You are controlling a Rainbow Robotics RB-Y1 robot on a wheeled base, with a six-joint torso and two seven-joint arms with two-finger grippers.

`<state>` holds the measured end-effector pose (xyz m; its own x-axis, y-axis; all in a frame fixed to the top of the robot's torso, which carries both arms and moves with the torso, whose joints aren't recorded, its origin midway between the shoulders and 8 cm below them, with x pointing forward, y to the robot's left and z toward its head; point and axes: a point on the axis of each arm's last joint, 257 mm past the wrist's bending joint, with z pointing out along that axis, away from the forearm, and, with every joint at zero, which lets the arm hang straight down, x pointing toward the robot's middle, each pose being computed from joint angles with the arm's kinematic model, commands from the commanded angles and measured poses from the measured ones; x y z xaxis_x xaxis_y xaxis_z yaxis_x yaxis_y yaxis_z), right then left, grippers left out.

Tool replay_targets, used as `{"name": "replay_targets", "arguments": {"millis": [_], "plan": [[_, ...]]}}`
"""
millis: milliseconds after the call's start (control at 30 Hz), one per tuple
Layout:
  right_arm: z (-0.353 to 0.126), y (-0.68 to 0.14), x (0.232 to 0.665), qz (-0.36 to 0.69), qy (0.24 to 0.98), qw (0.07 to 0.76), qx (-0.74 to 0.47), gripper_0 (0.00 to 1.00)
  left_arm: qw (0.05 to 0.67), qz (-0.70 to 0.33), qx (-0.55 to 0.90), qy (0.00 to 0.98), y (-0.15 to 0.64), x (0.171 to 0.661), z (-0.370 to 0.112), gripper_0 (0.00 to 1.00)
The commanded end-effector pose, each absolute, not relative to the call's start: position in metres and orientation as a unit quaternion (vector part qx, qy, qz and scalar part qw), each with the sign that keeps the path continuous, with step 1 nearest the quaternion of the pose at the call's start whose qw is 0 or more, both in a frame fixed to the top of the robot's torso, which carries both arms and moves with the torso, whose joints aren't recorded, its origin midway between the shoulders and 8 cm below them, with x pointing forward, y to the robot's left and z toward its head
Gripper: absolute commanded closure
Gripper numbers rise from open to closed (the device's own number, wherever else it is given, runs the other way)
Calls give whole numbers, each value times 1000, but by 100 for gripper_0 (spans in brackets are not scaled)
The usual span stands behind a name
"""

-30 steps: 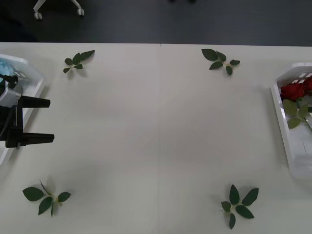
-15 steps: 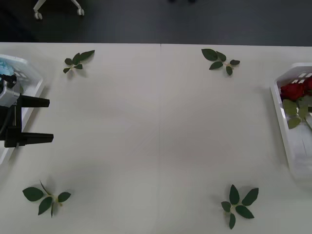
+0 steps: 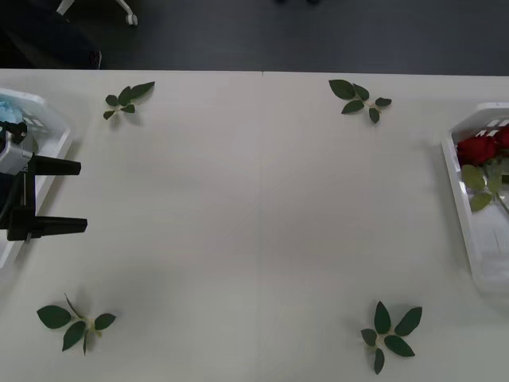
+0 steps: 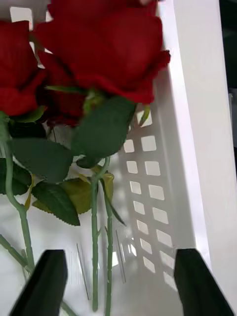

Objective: Put the red flowers into the right box and the blue flowers into the left box

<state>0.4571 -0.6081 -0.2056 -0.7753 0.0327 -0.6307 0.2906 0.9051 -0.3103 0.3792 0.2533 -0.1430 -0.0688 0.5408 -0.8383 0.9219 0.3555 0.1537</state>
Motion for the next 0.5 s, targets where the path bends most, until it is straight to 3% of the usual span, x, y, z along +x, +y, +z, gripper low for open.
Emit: {"name": "replay_targets", "arguments": {"millis": [33,500], "plan": [[-192,-591,474,-186,917,345,71,0,446,-184,551,681,260,384,-121,0],[-187,-562,484,-146,920,359,51,0,446,-184,551,681,260,384,-121,0]]}}
